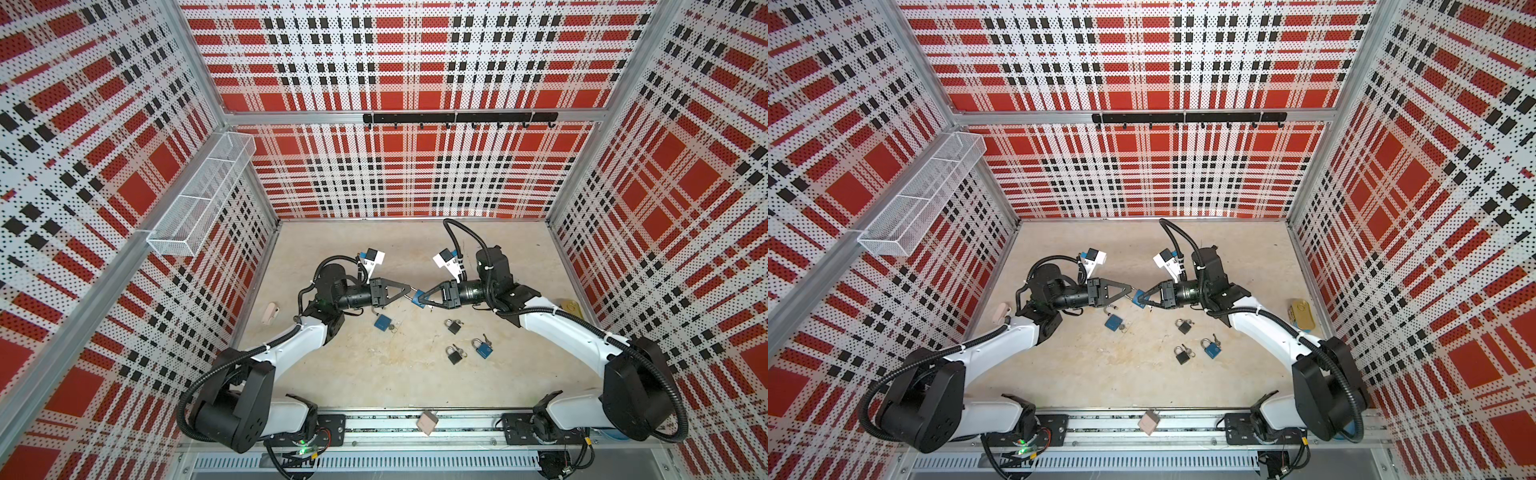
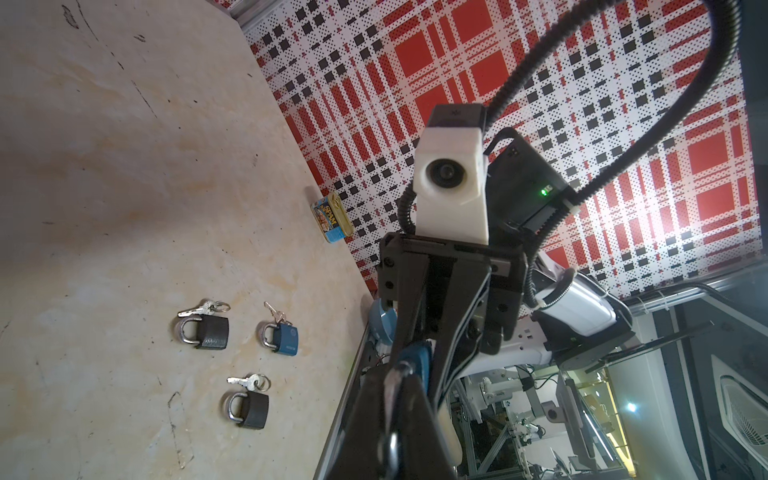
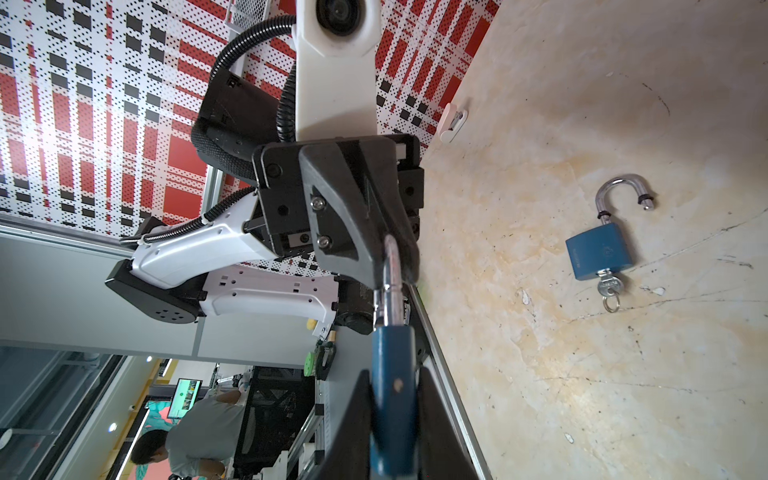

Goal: Lock with the key

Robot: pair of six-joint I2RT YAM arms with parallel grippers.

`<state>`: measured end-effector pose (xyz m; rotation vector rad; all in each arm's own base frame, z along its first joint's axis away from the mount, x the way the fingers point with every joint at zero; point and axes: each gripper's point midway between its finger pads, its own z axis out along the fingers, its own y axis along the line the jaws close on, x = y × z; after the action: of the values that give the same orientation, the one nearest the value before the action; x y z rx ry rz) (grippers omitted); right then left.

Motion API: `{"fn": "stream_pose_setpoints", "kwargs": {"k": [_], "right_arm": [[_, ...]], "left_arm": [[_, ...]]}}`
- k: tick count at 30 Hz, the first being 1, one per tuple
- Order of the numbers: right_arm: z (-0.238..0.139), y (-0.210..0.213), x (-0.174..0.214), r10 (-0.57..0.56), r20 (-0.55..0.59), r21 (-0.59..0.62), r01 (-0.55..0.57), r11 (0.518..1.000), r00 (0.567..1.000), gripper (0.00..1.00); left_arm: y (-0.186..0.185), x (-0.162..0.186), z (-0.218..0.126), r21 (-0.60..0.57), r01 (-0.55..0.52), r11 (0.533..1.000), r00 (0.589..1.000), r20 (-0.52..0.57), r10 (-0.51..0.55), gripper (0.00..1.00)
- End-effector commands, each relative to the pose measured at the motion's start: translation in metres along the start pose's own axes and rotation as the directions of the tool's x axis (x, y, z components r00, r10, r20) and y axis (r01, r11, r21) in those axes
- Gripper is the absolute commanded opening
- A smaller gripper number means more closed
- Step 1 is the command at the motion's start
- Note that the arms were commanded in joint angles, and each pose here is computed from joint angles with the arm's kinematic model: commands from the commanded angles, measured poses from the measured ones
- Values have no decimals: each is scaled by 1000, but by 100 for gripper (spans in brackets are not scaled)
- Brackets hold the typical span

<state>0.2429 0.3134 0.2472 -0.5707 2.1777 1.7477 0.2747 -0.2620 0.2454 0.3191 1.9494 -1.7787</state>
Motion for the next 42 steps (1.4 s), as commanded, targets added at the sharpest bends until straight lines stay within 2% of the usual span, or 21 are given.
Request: {"fn": "stream_pose_setpoints", "kwargs": {"k": [1, 26, 42], "right_arm": [[-7, 63, -13, -214, 39, -183, 218, 959, 976, 0], [-9, 72, -18, -199, 80, -226, 212, 951, 977, 0], [-8, 67, -30, -201, 130, -196, 224, 955, 971, 0]], "left_arm": [[38, 15, 0, -108, 83, 991, 997, 11, -82, 0], [31, 39, 15, -125, 56, 991, 998, -13, -58, 0], [11, 62, 28, -112, 60, 992, 998, -25, -63, 0]]}}
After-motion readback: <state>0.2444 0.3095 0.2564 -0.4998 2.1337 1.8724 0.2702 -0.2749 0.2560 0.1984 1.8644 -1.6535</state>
